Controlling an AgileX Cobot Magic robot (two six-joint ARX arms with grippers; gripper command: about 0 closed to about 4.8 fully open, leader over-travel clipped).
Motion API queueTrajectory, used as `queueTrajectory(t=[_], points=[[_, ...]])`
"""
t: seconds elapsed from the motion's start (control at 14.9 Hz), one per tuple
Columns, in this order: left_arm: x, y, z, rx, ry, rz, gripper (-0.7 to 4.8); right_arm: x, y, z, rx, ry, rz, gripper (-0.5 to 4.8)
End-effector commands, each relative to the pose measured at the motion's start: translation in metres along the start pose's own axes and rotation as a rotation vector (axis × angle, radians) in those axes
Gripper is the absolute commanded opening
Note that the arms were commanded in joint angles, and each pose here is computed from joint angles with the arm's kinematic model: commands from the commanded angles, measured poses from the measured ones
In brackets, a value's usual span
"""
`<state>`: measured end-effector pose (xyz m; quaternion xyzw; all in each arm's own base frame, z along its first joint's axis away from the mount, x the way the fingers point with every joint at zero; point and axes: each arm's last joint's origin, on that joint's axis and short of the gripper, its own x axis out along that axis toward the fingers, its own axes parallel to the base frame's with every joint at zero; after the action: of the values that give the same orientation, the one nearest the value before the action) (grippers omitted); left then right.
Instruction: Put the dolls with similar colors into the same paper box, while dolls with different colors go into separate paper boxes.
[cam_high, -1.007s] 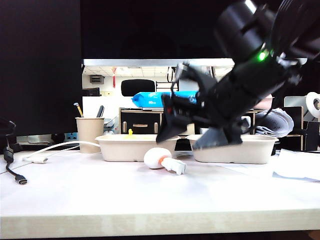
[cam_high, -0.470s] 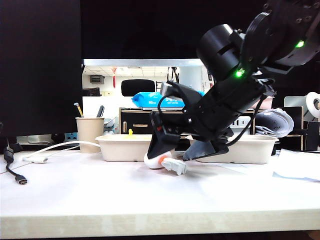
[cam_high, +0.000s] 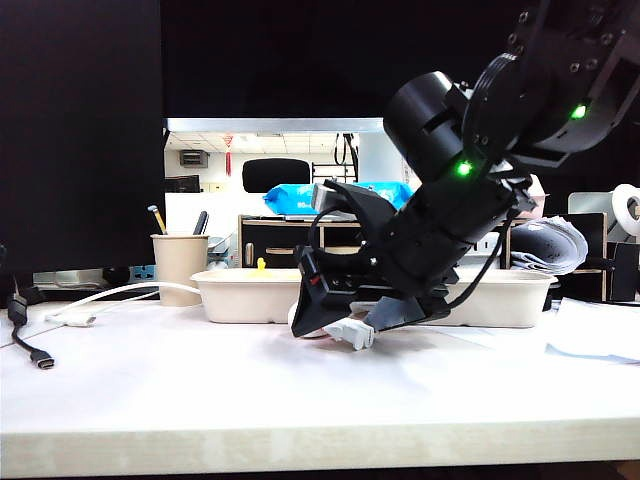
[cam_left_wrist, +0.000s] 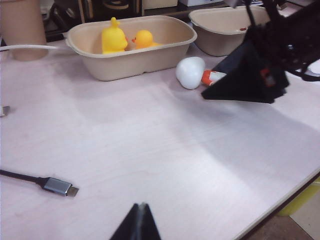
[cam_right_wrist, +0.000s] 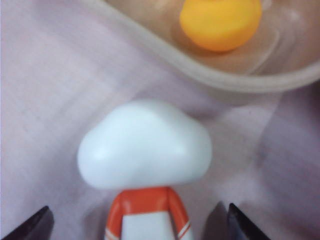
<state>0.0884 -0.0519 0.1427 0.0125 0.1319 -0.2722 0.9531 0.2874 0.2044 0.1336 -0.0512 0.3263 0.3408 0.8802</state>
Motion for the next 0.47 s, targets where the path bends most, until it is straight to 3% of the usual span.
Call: queueTrajectory(t=[0.07,0.2,0.47], points=[[-0.0001,0.0000,0.0009,0.004,-0.007,-0.002,-0.05,0.0035,-0.0002,-0.0001,-0.005,-0.005,-0.001,4.79],[-0.0001,0.0000,0.0009,0.004,-0.007,-0.002,-0.05,0.0039,-0.0003,-0.0005,-0.005,-0.003,-0.001,3.81],[-0.0001,0.0000,0.0009,0.004,-0.008,-0.002,-0.05,0.0039,0.0000,-0.0004,-0.004,-0.003,0.007,2.53]])
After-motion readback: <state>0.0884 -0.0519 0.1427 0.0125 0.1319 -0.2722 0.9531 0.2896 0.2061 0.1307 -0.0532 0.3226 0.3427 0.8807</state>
